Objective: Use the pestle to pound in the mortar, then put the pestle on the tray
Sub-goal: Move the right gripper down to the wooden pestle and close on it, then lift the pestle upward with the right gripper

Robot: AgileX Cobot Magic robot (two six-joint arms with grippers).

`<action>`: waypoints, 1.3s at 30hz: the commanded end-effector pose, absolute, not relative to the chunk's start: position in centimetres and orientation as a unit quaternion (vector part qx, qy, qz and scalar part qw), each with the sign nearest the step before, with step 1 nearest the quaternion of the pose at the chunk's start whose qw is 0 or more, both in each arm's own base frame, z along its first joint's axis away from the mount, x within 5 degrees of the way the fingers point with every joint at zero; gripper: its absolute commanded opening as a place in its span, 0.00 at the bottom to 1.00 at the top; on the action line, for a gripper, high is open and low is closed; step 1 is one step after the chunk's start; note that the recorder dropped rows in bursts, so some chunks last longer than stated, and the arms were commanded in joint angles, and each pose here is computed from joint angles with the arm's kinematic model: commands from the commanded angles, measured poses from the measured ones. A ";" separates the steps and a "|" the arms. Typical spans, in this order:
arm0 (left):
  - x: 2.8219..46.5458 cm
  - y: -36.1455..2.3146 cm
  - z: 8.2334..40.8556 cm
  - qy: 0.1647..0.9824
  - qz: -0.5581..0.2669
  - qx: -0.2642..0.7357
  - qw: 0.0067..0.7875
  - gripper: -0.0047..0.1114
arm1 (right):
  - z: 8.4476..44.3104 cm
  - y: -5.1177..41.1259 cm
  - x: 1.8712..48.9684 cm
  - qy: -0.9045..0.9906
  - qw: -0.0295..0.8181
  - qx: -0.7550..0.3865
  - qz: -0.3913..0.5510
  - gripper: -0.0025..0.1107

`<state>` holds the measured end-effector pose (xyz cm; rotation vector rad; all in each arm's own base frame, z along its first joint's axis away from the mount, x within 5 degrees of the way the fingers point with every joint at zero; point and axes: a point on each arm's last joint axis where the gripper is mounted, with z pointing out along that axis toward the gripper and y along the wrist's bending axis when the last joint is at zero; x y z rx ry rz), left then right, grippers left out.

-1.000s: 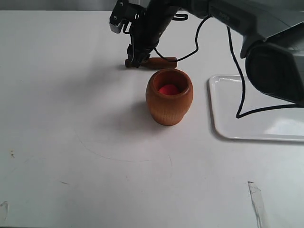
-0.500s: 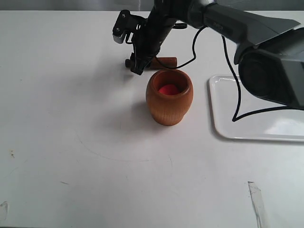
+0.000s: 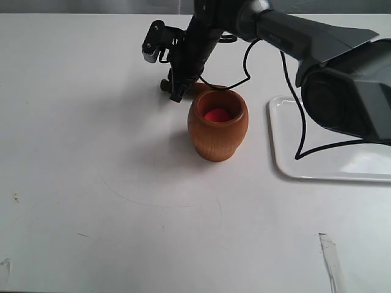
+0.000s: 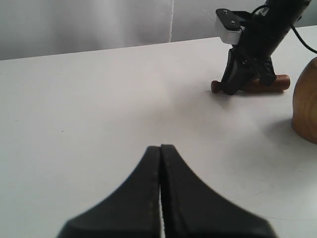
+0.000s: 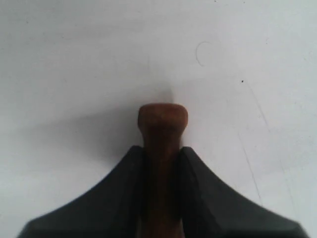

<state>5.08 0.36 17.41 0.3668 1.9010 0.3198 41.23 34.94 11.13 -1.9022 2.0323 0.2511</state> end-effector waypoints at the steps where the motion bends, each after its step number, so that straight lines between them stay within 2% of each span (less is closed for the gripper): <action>1: 5.1 0.3 17.4 0.805 0.128 0.153 0.559 0.04 | 10.9 34.9 41.2 0.695 0.165 -0.699 0.031 0.02; 4: 5.1 0.3 17.4 0.805 0.128 0.153 0.559 0.04 | 13.5 35.3 41.7 0.708 0.220 -0.671 0.027 0.02; 11: 5.1 0.3 17.4 0.805 0.128 0.153 0.559 0.04 | 22.6 35.4 41.3 0.734 0.335 -0.587 0.068 0.02; 16: 5.1 0.3 17.4 0.805 0.128 0.153 0.559 0.04 | 28.0 34.4 40.0 0.744 0.364 -0.554 0.085 0.02; 22: 5.1 0.3 17.4 0.805 0.128 0.153 0.559 0.04 | 32.6 32.8 37.8 0.759 0.349 -0.540 0.102 0.02; 28: 5.1 0.3 17.4 0.805 0.128 0.153 0.559 0.04 | 33.5 31.6 34.7 0.762 0.335 -0.545 0.096 0.02; 32: 5.1 0.3 17.4 0.805 0.128 0.153 0.559 0.04 | 33.9 29.9 32.2 0.753 0.374 -0.534 0.093 0.02; 35: 5.1 0.3 17.4 0.805 0.128 0.153 0.559 0.04 | 33.3 27.9 29.9 0.743 0.428 -0.504 0.102 0.02; 39: 5.1 0.3 17.4 0.805 0.128 0.153 0.559 0.04 | 33.6 23.9 26.3 0.704 0.563 -0.412 0.130 0.02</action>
